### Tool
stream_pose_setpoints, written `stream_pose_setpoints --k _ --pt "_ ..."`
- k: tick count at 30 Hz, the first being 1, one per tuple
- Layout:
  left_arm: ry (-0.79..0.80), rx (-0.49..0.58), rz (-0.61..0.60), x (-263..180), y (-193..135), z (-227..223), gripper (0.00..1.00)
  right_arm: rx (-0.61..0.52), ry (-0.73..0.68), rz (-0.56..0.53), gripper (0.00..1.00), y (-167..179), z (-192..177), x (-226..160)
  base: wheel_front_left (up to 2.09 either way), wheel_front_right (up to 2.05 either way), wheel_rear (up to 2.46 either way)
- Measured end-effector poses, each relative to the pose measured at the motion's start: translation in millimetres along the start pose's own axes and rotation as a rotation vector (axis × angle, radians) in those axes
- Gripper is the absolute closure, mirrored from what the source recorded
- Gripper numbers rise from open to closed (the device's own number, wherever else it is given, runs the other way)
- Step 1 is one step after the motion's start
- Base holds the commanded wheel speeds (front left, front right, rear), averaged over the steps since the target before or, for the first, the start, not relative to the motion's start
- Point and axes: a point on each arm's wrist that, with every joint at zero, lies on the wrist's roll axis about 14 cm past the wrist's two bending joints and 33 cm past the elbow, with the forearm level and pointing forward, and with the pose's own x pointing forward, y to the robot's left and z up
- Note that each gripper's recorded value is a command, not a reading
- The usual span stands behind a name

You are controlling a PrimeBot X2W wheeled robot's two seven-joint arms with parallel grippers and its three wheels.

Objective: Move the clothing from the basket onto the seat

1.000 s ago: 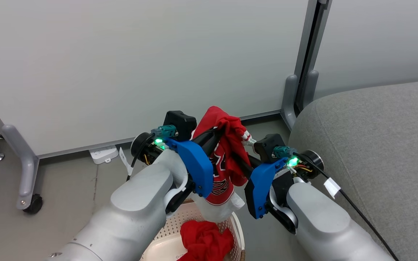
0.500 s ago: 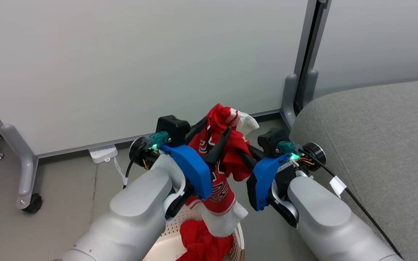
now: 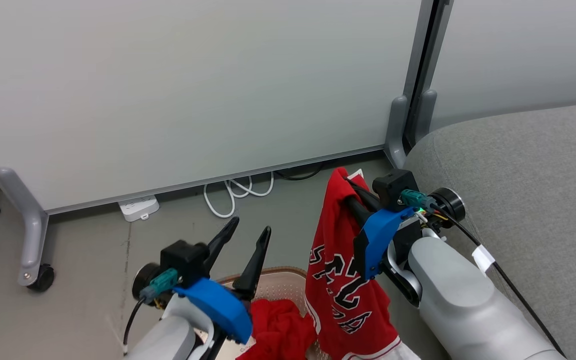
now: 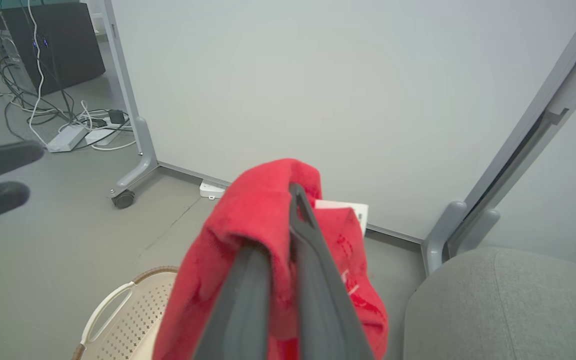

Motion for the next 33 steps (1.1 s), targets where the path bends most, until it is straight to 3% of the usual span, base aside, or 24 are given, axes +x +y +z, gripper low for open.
stream_pose_setpoints --k 14,23,33 --pt "-0.016 -0.015 0.109 -50 20 -23 0.0 0.002 -0.016 -0.02 1.0 -7 4 -2 0.0 0.0 0.0" --pt "-0.008 -0.016 0.106 -49 17 -29 0.0 0.012 -0.007 -0.026 1.0 -7 0 -5 0.0 0.0 0.0" --pt "-0.004 -0.011 0.034 -29 -2 -31 0.0 0.002 -0.001 -0.111 1.0 -37 -2 -28 0.0 0.0 0.0"
